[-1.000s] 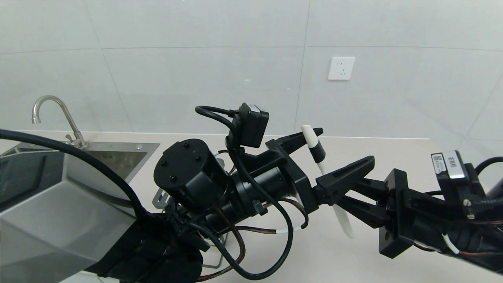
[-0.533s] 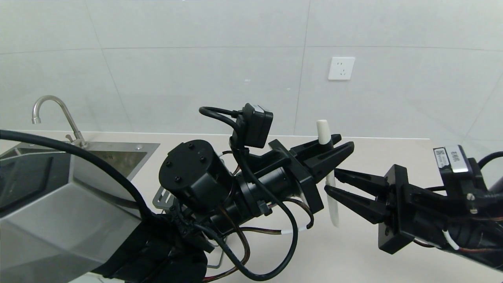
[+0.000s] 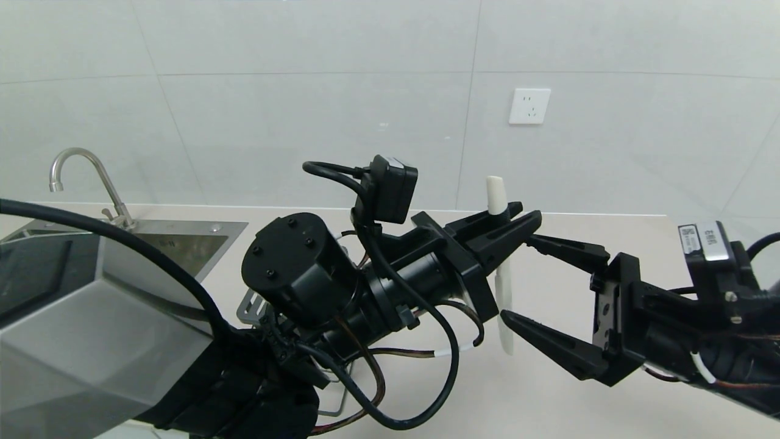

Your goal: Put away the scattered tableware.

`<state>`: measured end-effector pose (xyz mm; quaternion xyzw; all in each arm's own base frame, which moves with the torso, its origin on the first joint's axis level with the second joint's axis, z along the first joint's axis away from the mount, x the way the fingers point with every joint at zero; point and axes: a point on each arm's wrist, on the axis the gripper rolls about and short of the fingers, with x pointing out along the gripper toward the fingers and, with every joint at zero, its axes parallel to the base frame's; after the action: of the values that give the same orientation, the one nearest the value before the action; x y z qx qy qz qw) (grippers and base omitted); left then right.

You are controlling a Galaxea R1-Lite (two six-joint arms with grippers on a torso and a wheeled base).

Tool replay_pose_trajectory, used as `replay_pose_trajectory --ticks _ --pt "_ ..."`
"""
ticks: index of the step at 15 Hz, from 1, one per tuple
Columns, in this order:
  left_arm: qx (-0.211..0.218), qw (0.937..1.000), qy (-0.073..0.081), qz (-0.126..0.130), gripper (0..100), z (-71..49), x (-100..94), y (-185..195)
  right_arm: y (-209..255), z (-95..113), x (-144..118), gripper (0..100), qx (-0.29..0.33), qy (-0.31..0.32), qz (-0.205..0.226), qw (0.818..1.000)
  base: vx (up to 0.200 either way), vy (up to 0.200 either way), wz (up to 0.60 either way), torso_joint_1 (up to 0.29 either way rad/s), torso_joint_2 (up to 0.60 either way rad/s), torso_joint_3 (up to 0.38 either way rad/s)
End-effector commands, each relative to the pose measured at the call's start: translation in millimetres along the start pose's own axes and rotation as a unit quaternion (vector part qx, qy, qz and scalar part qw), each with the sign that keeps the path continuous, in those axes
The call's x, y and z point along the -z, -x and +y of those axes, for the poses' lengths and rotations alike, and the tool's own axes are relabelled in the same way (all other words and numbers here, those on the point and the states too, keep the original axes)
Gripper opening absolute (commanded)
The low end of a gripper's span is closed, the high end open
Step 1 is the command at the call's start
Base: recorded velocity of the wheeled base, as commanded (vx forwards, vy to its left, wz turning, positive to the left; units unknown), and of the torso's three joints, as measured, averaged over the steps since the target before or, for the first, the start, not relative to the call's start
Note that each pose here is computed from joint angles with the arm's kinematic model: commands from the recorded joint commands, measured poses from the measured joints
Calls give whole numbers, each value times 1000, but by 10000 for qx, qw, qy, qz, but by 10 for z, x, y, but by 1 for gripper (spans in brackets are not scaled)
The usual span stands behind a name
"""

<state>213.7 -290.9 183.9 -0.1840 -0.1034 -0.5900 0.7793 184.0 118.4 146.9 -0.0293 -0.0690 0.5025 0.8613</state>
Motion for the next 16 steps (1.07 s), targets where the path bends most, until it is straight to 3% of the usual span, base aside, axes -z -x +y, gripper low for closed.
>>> replay_pose_trajectory --ticks 1,3,5,6,7,8,9,10,11,16 --pt "-129 9996 -119 -234 0 12 -206 49 66 -17 -91 100 112 63 -157 9998 0 0 0 0 0 0" --pt "-150 9993 -187 -292 0 -36 -354 79 169 -87 -197 100 681 9 -336 9971 0 0 0 0 0 0" --pt "-198 9994 -244 -144 0 -62 -382 125 298 -172 -304 100 1501 -69 -542 9872 0 0 0 0 0 0" --pt "-253 9991 -345 10 0 -73 -346 185 410 -178 -382 100 2005 -168 -715 9769 0 0 0 0 0 0" --pt "-267 9989 -390 61 0 -74 -327 205 458 -163 -384 100 2142 -220 -728 9738 0 0 0 0 0 0" --pt "-276 9980 -554 101 0 -94 -336 251 683 -52 -289 100 2514 -384 -551 9656 0 0 0 0 0 0" --pt "-261 9979 -594 76 0 -111 -369 265 867 36 -235 100 2715 -396 -452 9606 0 0 0 0 0 0" --pt "-255 9978 -611 24 0 -128 -409 275 983 70 -311 100 2909 -269 -616 9544 0 0 0 0 0 0" --pt "-249 9978 -618 3 0 -134 -424 281 1049 97 -353 100 3012 -205 -697 9508 0 0 0 0 0 0" --pt "-514 9970 -524 252 0 -172 -336 486 1614 683 -521 100 3308 196 -1115 9369 0 0 0 0 0 0"
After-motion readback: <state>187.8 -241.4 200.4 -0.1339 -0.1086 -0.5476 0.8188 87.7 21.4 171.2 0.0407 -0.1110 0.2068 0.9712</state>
